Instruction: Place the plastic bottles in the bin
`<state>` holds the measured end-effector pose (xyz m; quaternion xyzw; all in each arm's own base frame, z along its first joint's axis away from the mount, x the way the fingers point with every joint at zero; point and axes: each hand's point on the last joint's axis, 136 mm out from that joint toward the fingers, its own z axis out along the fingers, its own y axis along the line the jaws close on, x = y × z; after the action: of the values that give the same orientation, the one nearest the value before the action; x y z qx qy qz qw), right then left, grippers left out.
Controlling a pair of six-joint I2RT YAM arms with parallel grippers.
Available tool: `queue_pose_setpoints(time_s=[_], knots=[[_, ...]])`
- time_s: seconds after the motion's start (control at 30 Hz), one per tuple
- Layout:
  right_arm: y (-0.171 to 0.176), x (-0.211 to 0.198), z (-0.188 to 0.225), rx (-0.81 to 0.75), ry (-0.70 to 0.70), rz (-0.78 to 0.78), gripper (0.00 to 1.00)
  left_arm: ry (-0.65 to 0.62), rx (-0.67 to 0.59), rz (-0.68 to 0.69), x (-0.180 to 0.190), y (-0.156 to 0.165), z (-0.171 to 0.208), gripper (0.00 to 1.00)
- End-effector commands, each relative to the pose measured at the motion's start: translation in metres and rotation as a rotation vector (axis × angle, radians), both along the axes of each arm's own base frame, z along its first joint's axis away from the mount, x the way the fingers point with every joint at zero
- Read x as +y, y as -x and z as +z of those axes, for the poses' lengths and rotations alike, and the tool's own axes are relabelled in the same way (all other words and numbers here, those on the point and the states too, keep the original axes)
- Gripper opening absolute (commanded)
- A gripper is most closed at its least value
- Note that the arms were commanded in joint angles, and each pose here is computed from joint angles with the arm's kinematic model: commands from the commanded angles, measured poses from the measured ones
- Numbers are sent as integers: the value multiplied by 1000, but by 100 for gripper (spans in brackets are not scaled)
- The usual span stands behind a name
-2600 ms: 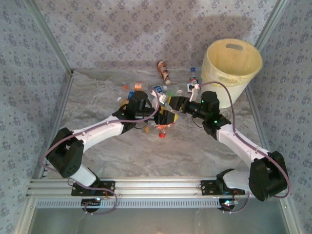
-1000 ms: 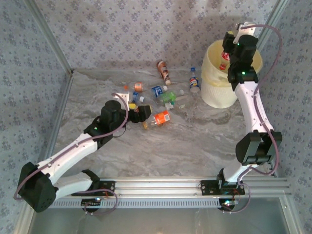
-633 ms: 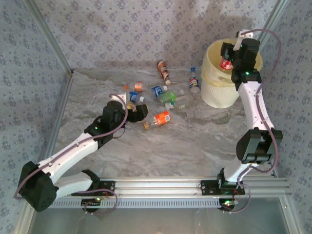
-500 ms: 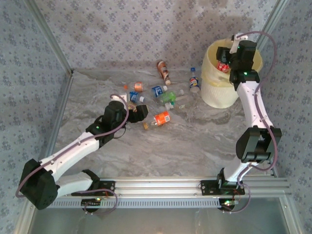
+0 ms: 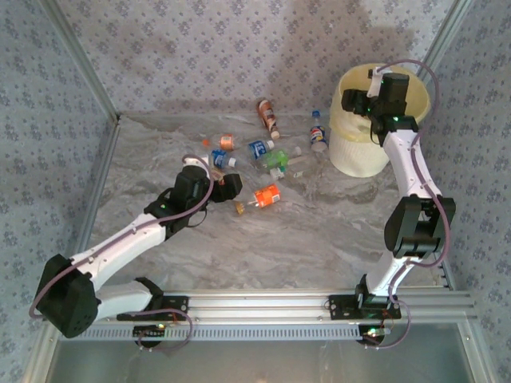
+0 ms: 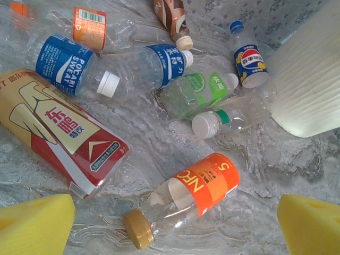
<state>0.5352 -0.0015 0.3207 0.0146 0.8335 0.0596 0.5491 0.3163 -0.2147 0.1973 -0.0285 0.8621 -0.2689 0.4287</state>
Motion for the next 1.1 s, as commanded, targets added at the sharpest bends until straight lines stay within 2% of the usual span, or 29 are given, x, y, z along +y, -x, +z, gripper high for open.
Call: queue_pose_setpoints(time_s=[0.0,0.1,0.2,0.33,0.37,0.6,0.8,0.93,1.07], knots=[[11,4,25,-43,-16,18,82,-5,19,36,5,-5,-5,98],[18,4,40,-72,-24,15,83,-19,40,18,1,-6,-14,98],[29,4,58,-116,-38,8,86,-73,60,-70,-10,-5,-25,98],[47,8,83,-186,-55,21,95,-178,77,-211,-24,-1,-38,98],[53,11,88,-199,-67,31,100,-204,76,-246,-27,0,-41,98],[103,23,101,-253,-152,60,100,-282,-6,-478,-53,15,-53,98],[154,41,92,-277,-267,121,100,-437,-13,-579,-52,17,-65,98],[182,60,64,-252,-341,218,100,-566,1,-673,-52,21,-80,98],[195,56,29,-190,-362,172,100,-661,6,-760,-56,21,-93,96]])
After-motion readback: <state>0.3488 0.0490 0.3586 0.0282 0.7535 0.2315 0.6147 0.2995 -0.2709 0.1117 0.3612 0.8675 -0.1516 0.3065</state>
